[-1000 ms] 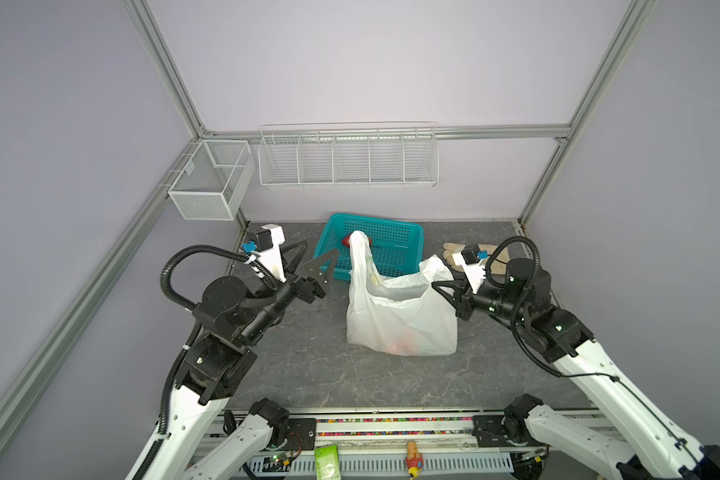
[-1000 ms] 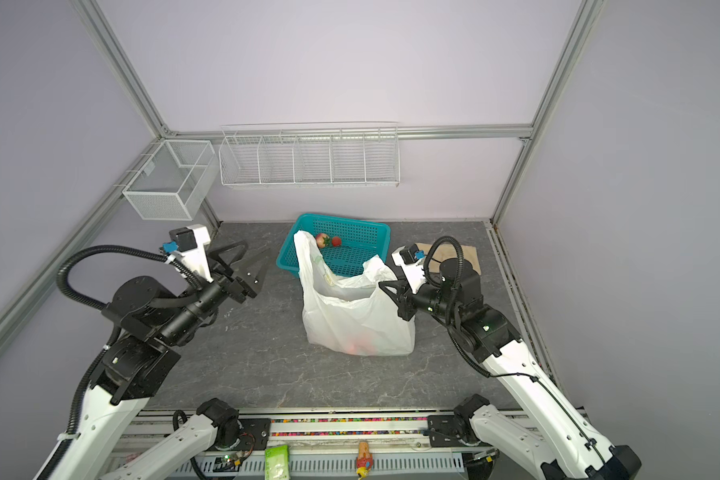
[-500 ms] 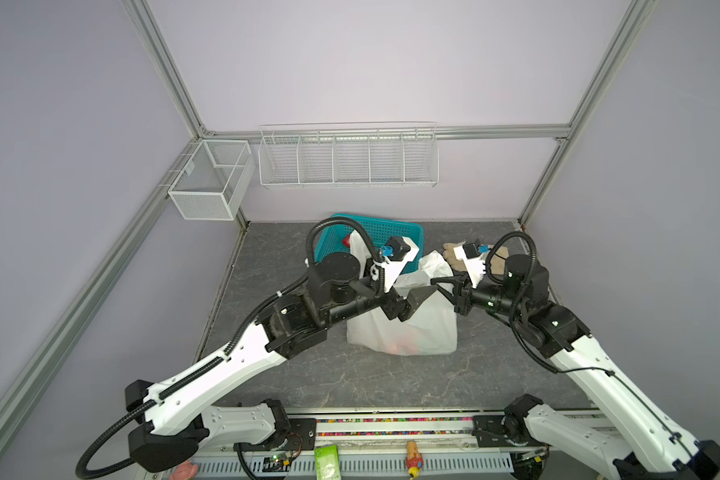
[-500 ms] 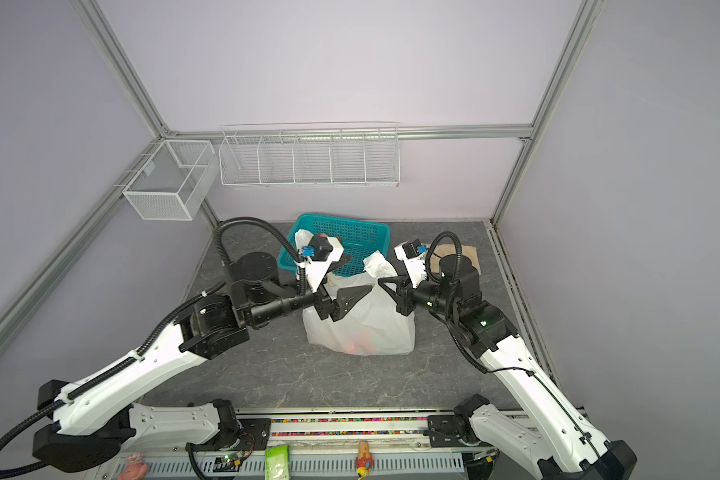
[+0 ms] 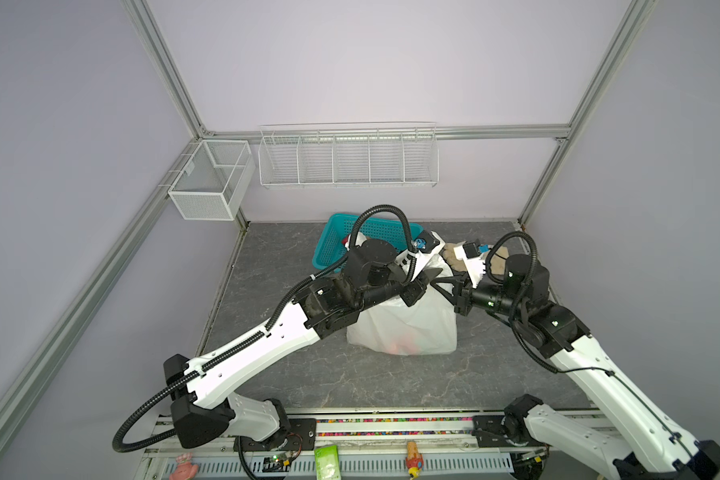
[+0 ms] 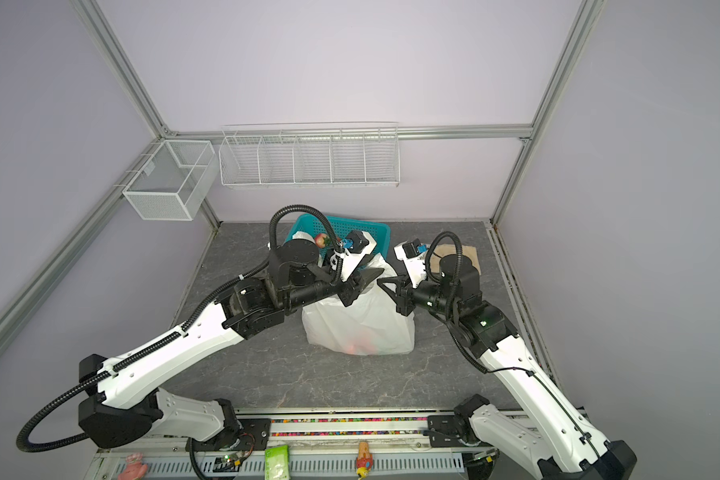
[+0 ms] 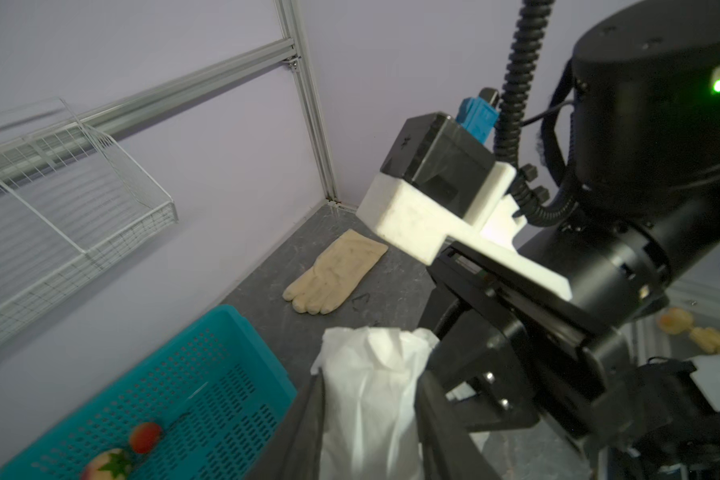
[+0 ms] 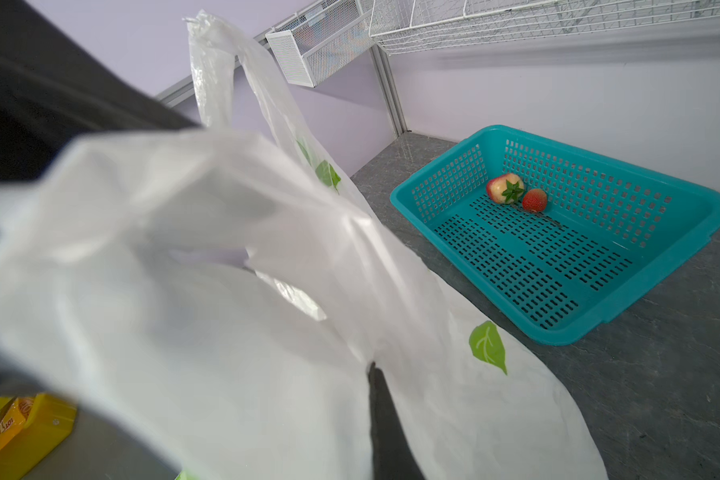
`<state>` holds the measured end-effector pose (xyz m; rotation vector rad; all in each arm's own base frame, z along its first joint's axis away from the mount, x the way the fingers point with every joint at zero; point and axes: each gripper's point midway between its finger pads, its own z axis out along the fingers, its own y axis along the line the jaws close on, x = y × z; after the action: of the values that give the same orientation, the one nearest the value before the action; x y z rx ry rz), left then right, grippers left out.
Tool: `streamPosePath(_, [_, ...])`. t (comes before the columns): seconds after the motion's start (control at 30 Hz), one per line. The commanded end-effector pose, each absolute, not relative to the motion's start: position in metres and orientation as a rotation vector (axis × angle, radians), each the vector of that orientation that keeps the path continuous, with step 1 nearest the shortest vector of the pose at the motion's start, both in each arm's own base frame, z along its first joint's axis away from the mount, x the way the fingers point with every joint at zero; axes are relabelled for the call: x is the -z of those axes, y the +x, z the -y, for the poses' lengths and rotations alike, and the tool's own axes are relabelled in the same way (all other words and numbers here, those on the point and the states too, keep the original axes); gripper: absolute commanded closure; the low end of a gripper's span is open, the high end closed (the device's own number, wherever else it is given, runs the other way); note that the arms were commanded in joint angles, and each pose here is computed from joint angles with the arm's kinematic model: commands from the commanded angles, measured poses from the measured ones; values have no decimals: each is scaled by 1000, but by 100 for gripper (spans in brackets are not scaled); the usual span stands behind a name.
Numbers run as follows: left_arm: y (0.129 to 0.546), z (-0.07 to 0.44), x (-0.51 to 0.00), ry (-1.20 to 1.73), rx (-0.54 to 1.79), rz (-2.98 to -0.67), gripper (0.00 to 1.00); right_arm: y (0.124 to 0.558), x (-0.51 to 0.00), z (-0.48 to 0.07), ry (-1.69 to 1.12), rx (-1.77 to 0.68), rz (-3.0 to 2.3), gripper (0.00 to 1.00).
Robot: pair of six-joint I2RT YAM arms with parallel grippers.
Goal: Place the fake fruits into the plastic bag and tie a complex knot
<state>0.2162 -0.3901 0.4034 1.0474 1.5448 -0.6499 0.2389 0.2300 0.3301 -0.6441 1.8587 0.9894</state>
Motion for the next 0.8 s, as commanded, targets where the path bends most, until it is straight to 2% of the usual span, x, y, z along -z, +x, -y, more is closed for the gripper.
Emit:
streamPosePath(0.0, [217, 388, -425, 1018, 735, -1512, 83, 239, -341, -230, -672, -981, -1807, 89])
streamPosePath(0.07, [218, 383, -428, 1008, 792, -1522, 91, 237, -339, -227, -725, -924, -1798, 80])
streamPosePath(0.17, [216, 376, -430, 996, 885, -1547, 100, 238, -337, -215, -791, -762, -1770, 51])
streamPosePath(0.23, [213, 375, -427, 1012, 922, -1561, 100, 241, -340, -208, -815, -671, -1730, 36])
streamPosePath(0.3, [210, 375, -425, 1019, 948, -1575, 100, 243, -348, -209, -841, -634, -1666, 10])
streamPosePath(0.4, [209, 376, -422, 1023, 963, -1598, 100, 247, -361, -219, -887, -650, -1586, 0])
streamPosePath(0.53, [206, 374, -426, 1013, 989, -1602, 100, 257, -370, -234, -931, -682, -1542, 4])
streamPosePath(0.6, [203, 373, -430, 1009, 1017, -1596, 100, 257, -369, -243, -974, -728, -1513, 1])
streamPosePath(0.63, [201, 372, -432, 1006, 1029, -1592, 100, 254, -366, -249, -1004, -765, -1499, 7])
streamPosePath(0.67, [201, 372, -435, 999, 1044, -1591, 100, 253, -361, -253, -1021, -792, -1492, 16])
streamPosePath(0.77, [199, 369, -440, 971, 1095, -1594, 100, 260, -340, -253, -986, -797, -1510, 51])
